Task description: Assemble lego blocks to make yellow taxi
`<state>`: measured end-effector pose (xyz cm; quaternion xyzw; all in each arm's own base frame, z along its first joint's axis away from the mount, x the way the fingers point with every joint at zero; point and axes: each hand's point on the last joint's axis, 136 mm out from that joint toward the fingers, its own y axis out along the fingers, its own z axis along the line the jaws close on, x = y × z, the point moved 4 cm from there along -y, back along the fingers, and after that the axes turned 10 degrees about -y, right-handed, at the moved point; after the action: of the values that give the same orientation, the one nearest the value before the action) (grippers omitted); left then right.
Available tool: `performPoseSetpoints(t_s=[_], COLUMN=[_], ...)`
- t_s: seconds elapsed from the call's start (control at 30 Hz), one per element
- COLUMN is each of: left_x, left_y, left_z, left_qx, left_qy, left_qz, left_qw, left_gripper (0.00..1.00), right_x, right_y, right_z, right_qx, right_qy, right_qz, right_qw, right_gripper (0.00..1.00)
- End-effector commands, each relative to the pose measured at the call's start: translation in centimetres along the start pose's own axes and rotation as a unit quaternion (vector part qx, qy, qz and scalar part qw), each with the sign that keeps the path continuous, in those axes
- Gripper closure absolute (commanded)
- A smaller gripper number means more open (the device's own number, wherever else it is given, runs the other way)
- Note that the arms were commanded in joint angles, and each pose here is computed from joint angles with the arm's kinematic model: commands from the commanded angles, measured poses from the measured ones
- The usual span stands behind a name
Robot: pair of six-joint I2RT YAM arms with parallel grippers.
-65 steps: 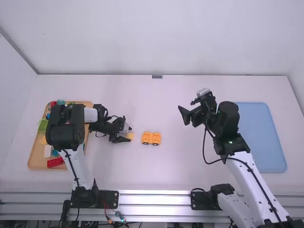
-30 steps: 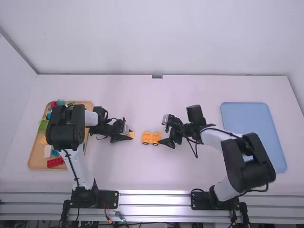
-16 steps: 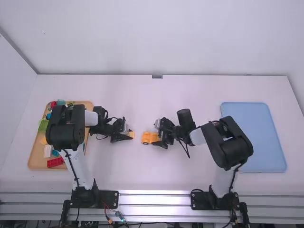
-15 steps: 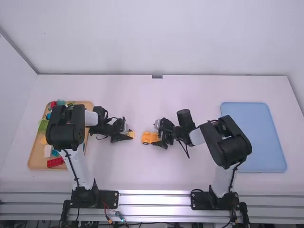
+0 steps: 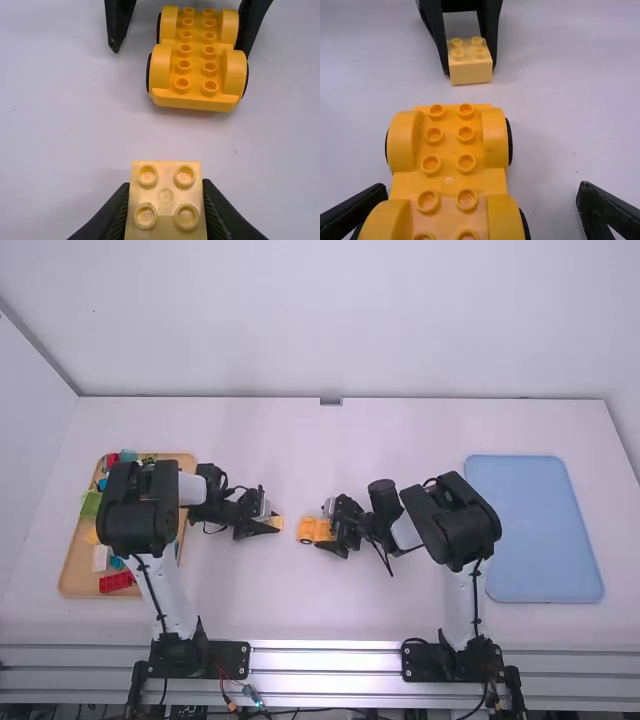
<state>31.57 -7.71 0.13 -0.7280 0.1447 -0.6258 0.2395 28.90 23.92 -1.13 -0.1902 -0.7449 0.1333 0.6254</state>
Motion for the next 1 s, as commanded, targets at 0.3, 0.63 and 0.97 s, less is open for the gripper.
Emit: performPoseSetpoints(t_s=[0.3,0.63,0.97], left_x=[-0.1,3.8,6.8], left_y=[0.3,-1.2,-0.7], left_z=[0.8,0.7,-1.6], left_qx=[0.0,-0.004,-0.031], left_qy=[-0.058,-0.05,0.016], left_qz=[0.026,0.026,-0.039], left_qw=[0.998,0.998,0.999], left_gripper=[0.99,0.98,0.98], right_x=[-1.4,-1.7,-1.6], right_y=[0.2,0.1,0.1], right_z=[0.6,0.7,0.7], right_qx=[-0.001,-0.001,-0.001], right_qy=[0.014,0.022,0.015], right_qz=[0.024,0.034,0.031], right_qw=[1.0,0.999,0.999], right_gripper=[0.38,0.32,0.32])
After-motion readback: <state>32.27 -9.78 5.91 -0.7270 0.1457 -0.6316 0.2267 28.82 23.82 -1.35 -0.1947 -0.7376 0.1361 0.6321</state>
